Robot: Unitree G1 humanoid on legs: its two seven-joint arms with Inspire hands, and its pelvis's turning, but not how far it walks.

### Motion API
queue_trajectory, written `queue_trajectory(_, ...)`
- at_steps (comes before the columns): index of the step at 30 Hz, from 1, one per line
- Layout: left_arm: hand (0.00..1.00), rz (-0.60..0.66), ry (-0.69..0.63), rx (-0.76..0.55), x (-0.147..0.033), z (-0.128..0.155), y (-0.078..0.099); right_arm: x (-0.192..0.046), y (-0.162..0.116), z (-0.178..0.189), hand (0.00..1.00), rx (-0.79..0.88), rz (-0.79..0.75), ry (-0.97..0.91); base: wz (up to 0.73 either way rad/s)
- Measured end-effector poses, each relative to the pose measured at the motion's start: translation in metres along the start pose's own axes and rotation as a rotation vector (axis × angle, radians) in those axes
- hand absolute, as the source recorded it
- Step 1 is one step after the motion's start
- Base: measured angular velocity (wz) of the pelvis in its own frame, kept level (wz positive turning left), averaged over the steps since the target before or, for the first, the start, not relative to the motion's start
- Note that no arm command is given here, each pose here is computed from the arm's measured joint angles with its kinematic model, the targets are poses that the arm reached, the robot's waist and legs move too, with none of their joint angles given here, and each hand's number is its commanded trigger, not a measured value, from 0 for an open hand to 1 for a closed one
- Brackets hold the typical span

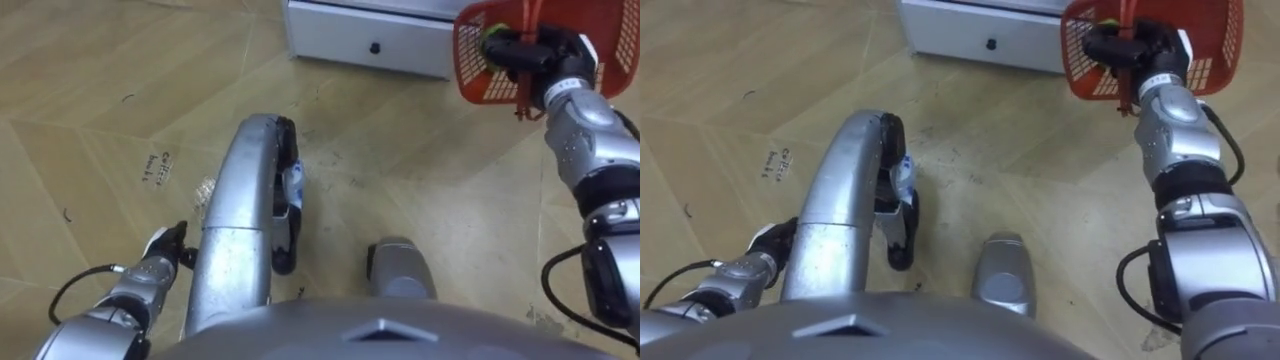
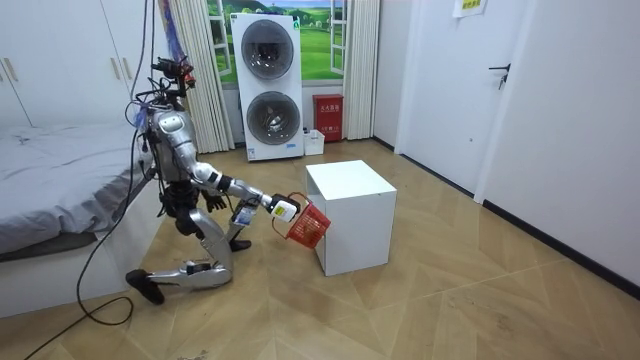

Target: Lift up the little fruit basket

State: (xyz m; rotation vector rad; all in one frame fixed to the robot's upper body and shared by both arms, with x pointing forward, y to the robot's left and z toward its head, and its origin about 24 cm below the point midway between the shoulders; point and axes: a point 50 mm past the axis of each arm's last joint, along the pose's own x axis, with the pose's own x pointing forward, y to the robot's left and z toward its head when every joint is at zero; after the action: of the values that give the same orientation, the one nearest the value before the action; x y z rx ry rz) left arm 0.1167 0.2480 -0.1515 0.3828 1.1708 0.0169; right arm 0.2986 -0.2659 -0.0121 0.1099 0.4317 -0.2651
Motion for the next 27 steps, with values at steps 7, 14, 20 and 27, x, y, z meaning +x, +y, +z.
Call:
queue_trajectory(7,0.0,-0.003,0.072,0.059,-0.003,-0.017,-0.013,-0.002,0.032,0.011,1.0,0.082,0.107,-0.036,-0.5)
queue_trajectory(14,0.0,0.062,0.142,-0.022,-0.012,-0.045,-0.009,-0.021,0.046,-0.004,1.0,0.142,0.166,-0.037,-0.33)
queue_trajectory(20,0.0,0.106,0.146,0.032,-0.014,-0.049,-0.008,-0.031,0.035,-0.02,1.0,0.154,0.175,-0.006,-0.22)
queue_trajectory(27,0.0,0.107,0.142,0.002,-0.017,-0.054,-0.011,-0.038,0.036,-0.017,1.0,0.206,0.195,-0.044,0.28)
